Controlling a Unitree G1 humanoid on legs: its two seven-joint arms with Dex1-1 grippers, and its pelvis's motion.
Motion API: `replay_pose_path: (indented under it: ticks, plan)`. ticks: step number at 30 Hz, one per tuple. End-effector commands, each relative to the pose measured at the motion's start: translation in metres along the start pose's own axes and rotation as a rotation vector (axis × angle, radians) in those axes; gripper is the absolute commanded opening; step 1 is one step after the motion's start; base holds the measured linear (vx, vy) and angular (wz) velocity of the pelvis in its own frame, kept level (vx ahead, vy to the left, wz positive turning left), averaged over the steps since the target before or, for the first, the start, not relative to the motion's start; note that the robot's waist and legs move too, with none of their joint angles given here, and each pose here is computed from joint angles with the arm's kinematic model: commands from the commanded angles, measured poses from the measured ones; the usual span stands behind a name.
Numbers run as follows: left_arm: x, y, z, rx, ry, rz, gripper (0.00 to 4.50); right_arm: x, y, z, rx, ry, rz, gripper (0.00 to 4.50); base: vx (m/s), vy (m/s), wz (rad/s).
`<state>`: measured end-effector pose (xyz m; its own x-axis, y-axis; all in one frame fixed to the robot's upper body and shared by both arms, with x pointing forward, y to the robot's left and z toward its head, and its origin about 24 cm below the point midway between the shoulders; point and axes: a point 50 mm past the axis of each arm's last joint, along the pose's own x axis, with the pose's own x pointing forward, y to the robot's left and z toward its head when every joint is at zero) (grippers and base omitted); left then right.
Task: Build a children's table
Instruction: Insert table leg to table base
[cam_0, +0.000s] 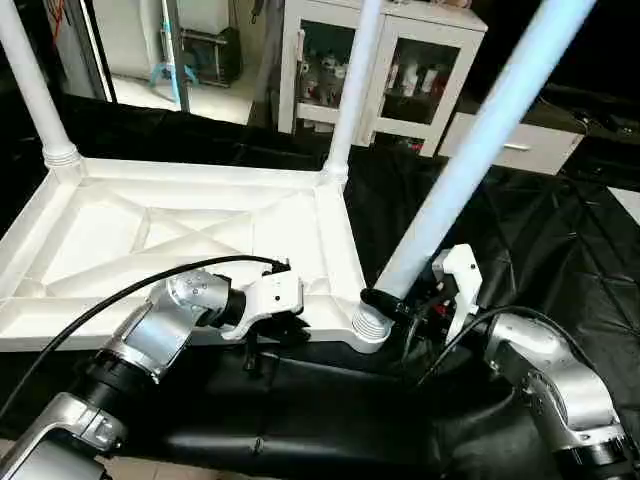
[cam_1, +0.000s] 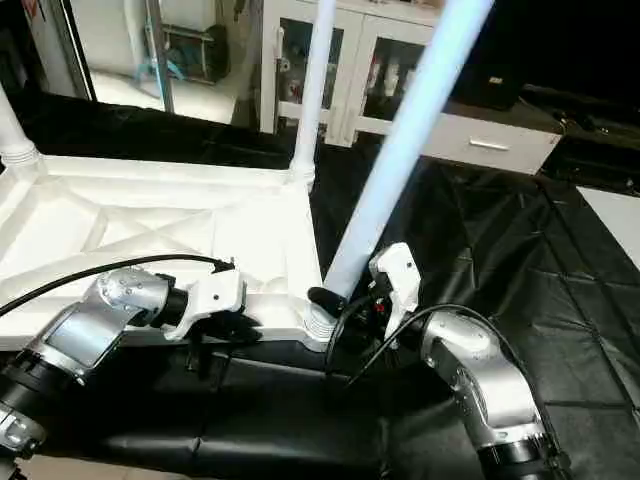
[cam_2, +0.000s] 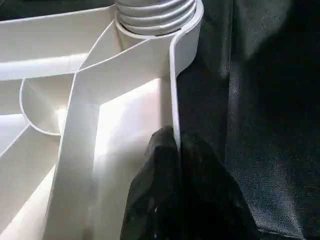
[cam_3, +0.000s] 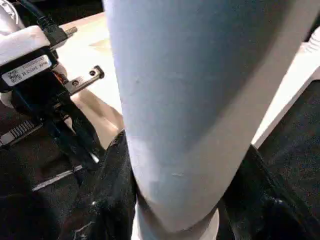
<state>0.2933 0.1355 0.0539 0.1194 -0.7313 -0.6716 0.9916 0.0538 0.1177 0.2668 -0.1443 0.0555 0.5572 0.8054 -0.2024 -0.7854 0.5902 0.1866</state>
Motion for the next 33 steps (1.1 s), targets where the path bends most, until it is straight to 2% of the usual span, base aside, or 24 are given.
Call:
replay_pose_path:
  ticks: [1, 8, 16, 18, 20, 22, 26, 29, 33]
  plan:
    - [-0.002, 0.002, -0.008, -0.009, 0.061, 0.011, 0.02, -0.007, -0.001, -0.053, 0.178, 0.252, -0.032, 1.85, 0.000, 0.000, 0.00]
    - [-0.004, 0.002, -0.008, -0.006, 0.062, 0.011, 0.02, -0.001, -0.009, -0.045, 0.166, 0.267, -0.062, 1.85, 0.000, 0.000, 0.00]
    - [-0.003, 0.002, -0.007, -0.003, 0.060, 0.004, 0.02, 0.008, -0.010, -0.030, 0.107, 0.219, -0.020, 1.85, 0.000, 0.000, 0.00]
    - [-0.003, 0.002, -0.008, -0.003, 0.062, 0.006, 0.02, 0.010, -0.008, -0.018, 0.092, 0.150, 0.000, 1.85, 0.000, 0.000, 0.00]
    - [-0.004, 0.002, -0.008, -0.003, 0.062, 0.006, 0.02, 0.011, -0.008, -0.015, 0.090, 0.126, 0.003, 1.85, 0.000, 0.000, 0.00]
    - [-0.004, 0.002, -0.008, -0.003, 0.064, 0.007, 0.02, 0.009, -0.011, 0.003, 0.094, 0.046, 0.018, 1.85, 0.000, 0.000, 0.00]
    - [-0.004, 0.002, -0.008, -0.002, 0.063, 0.007, 0.02, 0.006, -0.012, 0.020, 0.076, -0.018, 0.045, 1.85, 0.000, 0.000, 0.00]
    - [-0.004, 0.002, -0.007, -0.002, 0.062, 0.005, 0.02, 0.002, -0.012, 0.027, 0.034, -0.008, 0.069, 1.85, 0.000, 0.000, 0.00]
    - [-0.003, 0.002, -0.007, -0.001, 0.063, 0.005, 0.02, -0.001, -0.010, 0.025, -0.012, 0.034, 0.092, 1.85, 0.000, 0.000, 0.00]
